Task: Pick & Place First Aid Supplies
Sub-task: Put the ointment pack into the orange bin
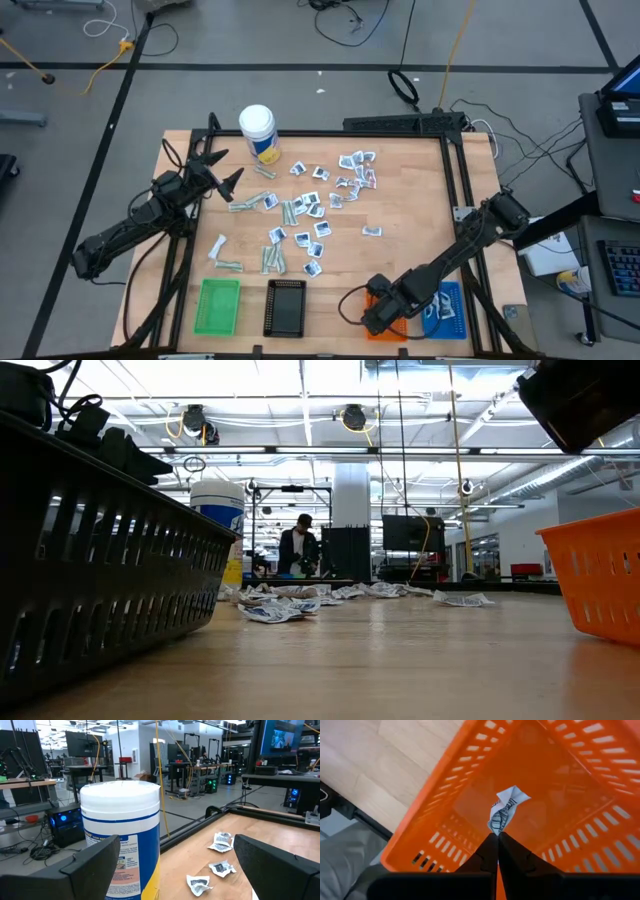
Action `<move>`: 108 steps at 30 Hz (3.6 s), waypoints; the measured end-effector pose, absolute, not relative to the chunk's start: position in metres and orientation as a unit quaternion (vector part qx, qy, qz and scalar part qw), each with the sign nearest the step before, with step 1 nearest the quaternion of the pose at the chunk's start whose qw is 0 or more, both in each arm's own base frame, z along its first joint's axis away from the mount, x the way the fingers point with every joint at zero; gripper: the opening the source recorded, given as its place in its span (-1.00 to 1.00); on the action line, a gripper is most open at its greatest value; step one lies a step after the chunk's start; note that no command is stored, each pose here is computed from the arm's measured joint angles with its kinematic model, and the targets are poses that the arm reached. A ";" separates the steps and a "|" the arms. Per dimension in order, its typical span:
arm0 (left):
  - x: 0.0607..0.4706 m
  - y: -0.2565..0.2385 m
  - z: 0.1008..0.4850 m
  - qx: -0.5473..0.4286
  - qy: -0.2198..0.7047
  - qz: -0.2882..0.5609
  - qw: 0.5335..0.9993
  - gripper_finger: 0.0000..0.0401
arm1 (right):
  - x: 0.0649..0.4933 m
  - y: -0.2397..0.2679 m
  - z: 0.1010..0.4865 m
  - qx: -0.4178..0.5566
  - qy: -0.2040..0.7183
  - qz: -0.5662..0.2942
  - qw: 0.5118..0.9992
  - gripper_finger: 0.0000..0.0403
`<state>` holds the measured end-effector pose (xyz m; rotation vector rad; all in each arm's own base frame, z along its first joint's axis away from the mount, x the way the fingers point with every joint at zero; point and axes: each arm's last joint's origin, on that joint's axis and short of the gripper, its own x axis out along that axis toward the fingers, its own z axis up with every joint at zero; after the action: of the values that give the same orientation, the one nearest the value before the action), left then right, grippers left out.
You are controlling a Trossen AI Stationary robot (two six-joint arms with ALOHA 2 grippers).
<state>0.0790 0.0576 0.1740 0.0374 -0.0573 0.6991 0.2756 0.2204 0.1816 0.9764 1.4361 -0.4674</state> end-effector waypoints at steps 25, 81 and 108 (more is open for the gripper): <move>0.079 0.058 0.174 0.018 -0.028 0.343 0.939 0.98 | 0.273 0.196 0.215 0.310 0.620 -0.099 0.714 0.09; 0.079 0.058 0.174 0.018 -0.028 0.342 0.939 0.98 | 0.285 -0.014 0.182 0.037 0.659 -0.037 0.750 0.04; 0.079 0.058 0.174 0.018 -0.028 0.343 0.939 0.98 | 0.288 0.002 0.146 -0.036 0.633 -0.019 0.773 -0.43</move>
<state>0.0790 0.0576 0.1739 0.0373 -0.0571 0.6993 0.2884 0.0021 0.1461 -0.0774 1.3715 -0.0422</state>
